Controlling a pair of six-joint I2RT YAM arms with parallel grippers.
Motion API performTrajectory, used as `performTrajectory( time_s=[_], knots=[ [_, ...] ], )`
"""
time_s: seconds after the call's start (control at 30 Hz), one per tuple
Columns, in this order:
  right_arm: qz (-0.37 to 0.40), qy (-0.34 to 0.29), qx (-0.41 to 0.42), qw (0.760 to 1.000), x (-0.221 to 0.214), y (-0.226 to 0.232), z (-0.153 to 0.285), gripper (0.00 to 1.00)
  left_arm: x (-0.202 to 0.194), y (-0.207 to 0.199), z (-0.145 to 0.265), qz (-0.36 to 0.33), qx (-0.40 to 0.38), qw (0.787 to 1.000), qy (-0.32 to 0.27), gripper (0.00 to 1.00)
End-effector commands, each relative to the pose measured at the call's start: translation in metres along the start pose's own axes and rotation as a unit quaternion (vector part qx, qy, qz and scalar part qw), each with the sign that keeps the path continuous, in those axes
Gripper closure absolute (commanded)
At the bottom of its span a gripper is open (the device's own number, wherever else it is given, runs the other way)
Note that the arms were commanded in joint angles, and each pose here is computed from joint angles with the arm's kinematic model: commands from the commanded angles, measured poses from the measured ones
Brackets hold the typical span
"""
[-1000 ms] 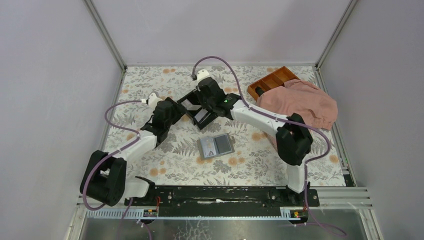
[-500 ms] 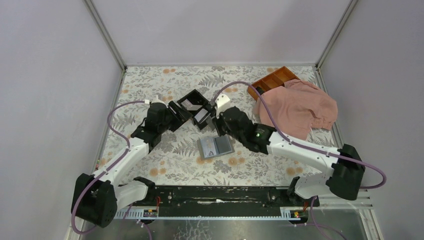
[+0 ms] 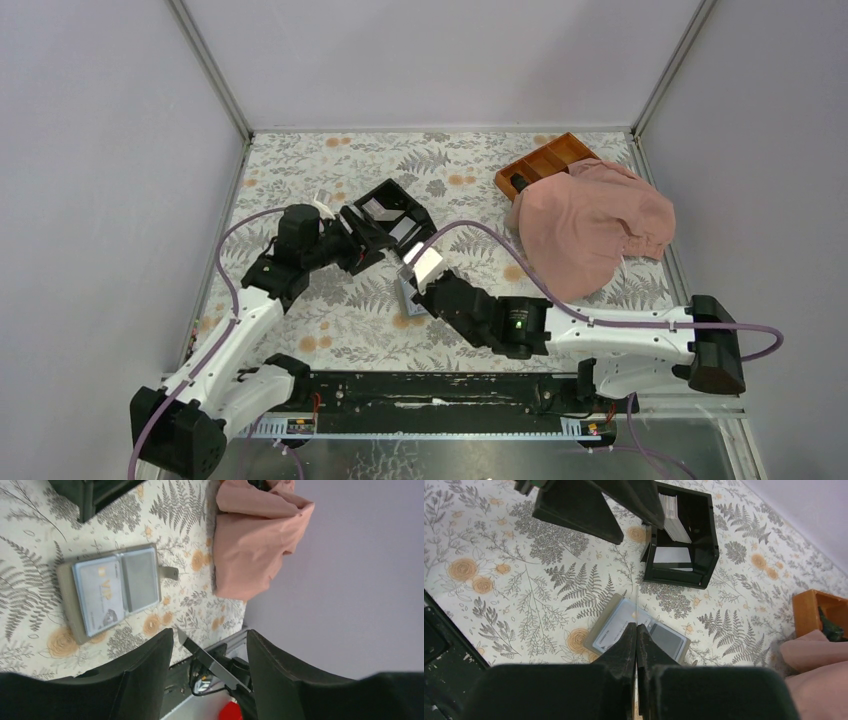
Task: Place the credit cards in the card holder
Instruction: Pick up the credit card from the storage box.
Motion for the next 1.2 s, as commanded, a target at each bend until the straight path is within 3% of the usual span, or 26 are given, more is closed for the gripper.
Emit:
performTrajectory(
  time_s=[0.0,0.7,1.17],
  knots=[
    [0.038,-0.048,-0.042,0.997,0.015,0.007,0.006,1.00,-0.016,-0.007,0.012,0.037,-0.031,0.997,0.057,0.37],
    [0.134,-0.089,-0.048,0.986,0.017,0.043,0.004,1.00,-0.042,-0.003,0.018,0.084,-0.079,0.985,0.131,0.36],
    [0.173,-0.111,-0.038,0.978,0.017,0.063,0.011,1.00,-0.044,0.001,0.012,0.085,-0.083,0.983,0.140,0.57]
  ],
)
Point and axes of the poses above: each gripper's point midway between its finger pads, its own z axis back along the fingers, its own y axis along the line the jaws close on, x = y × z, the point moved 7 cm from there along z, back along the fingers, and after that the axes turned 8 degrees about -z, right-handed, at the moved point
